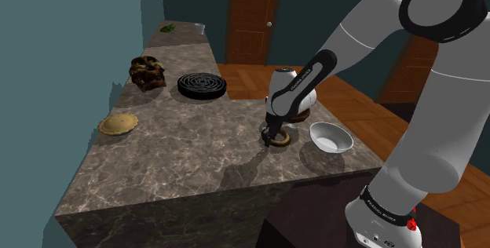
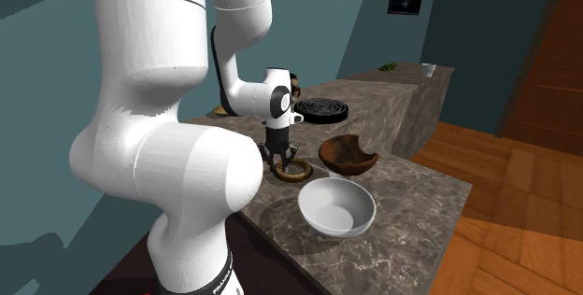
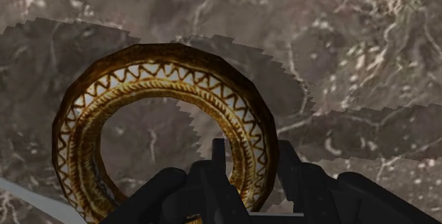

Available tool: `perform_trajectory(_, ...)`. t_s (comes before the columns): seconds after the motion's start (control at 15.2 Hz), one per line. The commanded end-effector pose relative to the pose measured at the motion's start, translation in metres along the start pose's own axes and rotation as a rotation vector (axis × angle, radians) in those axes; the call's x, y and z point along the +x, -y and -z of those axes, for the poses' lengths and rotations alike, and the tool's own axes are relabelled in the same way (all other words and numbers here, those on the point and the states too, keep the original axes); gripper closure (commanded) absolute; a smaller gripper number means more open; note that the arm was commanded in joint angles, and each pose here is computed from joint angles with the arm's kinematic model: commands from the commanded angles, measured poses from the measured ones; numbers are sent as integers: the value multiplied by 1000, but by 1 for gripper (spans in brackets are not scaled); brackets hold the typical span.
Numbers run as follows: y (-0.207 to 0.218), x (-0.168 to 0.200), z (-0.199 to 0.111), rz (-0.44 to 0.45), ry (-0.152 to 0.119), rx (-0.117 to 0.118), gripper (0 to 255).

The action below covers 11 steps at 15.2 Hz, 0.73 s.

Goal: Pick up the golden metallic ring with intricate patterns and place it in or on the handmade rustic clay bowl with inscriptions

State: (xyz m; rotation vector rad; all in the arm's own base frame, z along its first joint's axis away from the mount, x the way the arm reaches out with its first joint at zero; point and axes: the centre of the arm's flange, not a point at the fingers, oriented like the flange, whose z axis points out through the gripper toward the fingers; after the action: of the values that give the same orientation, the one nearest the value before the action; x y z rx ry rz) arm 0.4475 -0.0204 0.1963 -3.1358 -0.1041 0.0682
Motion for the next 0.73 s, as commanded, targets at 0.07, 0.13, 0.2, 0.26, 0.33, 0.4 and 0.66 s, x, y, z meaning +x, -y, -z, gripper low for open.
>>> perform_trajectory(0.07,0,0,0,0,0,0,255)
perform_trajectory(0.13,0,0,0,0,0,0,255)
perform_trajectory(0.2,0,0,0,0,0,0,255)
perform_trajectory(0.26,0,0,0,0,0,0,255)
perform_trajectory(0.33,0,0,0,0,0,0,255)
perform_trajectory(0.4,0,0,0,0,0,0,255)
perform_trajectory(0.66,0,-1,21,0,0,0,255)
